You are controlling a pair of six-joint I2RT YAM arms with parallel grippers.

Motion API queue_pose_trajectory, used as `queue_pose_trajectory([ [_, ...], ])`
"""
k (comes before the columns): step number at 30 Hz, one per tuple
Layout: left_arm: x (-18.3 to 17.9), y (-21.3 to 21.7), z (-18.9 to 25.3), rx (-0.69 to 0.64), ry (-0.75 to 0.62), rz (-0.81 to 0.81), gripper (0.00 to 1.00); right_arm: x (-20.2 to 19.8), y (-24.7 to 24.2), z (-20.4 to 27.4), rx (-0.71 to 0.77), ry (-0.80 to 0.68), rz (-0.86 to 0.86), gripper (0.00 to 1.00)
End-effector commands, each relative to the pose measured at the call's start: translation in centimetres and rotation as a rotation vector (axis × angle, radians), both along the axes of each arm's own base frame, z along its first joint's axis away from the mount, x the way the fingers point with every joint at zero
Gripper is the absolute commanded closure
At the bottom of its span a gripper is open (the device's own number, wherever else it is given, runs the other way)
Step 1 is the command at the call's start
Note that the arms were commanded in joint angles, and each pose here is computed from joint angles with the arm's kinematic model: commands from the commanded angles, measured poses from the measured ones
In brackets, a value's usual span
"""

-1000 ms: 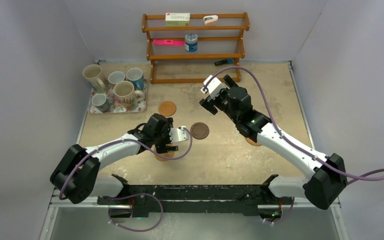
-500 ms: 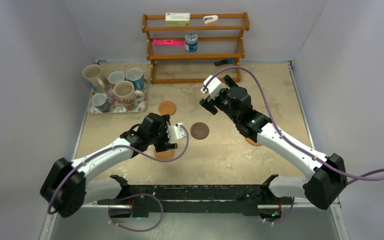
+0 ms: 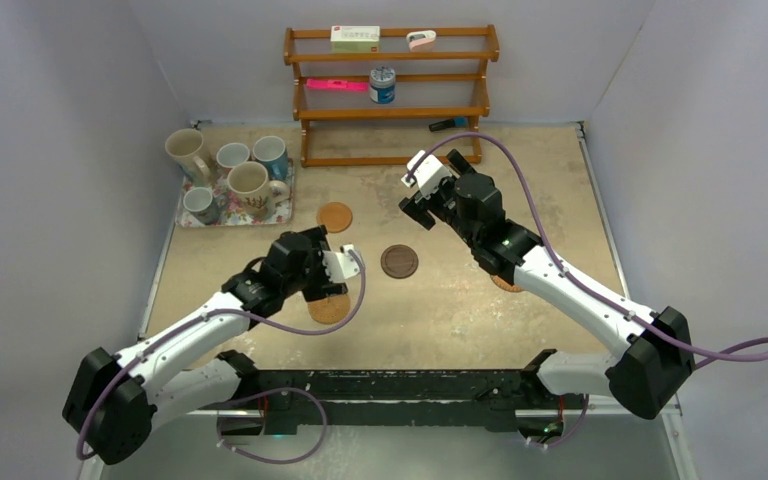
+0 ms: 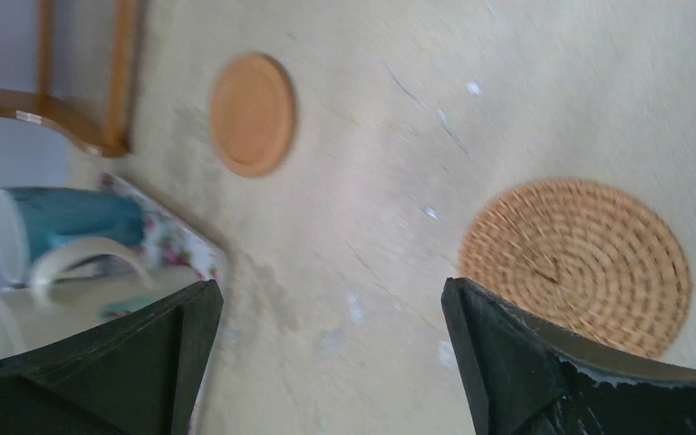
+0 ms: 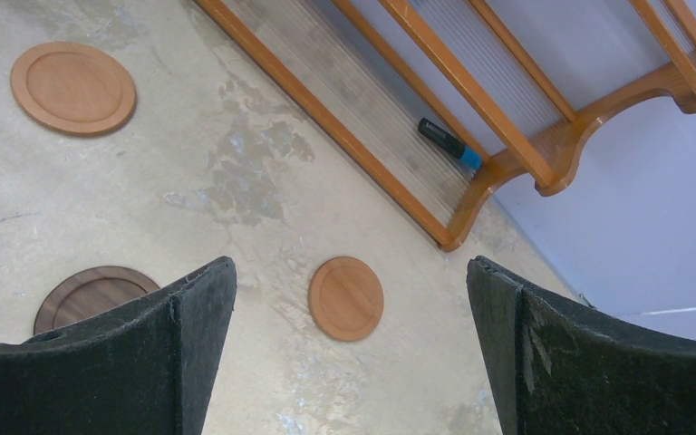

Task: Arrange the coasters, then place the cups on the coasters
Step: Move the coaster to the center of the board.

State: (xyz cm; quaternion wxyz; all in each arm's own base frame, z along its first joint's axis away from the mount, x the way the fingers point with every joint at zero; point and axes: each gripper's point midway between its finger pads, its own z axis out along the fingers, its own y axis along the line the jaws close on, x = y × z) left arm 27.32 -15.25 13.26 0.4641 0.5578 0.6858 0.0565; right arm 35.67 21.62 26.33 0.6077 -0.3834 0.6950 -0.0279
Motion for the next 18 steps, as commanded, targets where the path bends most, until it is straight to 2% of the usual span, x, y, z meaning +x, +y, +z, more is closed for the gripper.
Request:
queue_pose_trajectory([
  [1, -0.8, 1.1, -3.8, 0.093, 0.054, -0.010, 0.00, 0.3, -0.4, 1.7, 0.025, -0.051, -0.024, 0.01],
  [18, -0.5, 0.0, -7.9, 0.114, 0.142, -0.035, 0.00, 0.5, -0.3, 0.7, 0.003, -0.035, -0.019, 0.01],
])
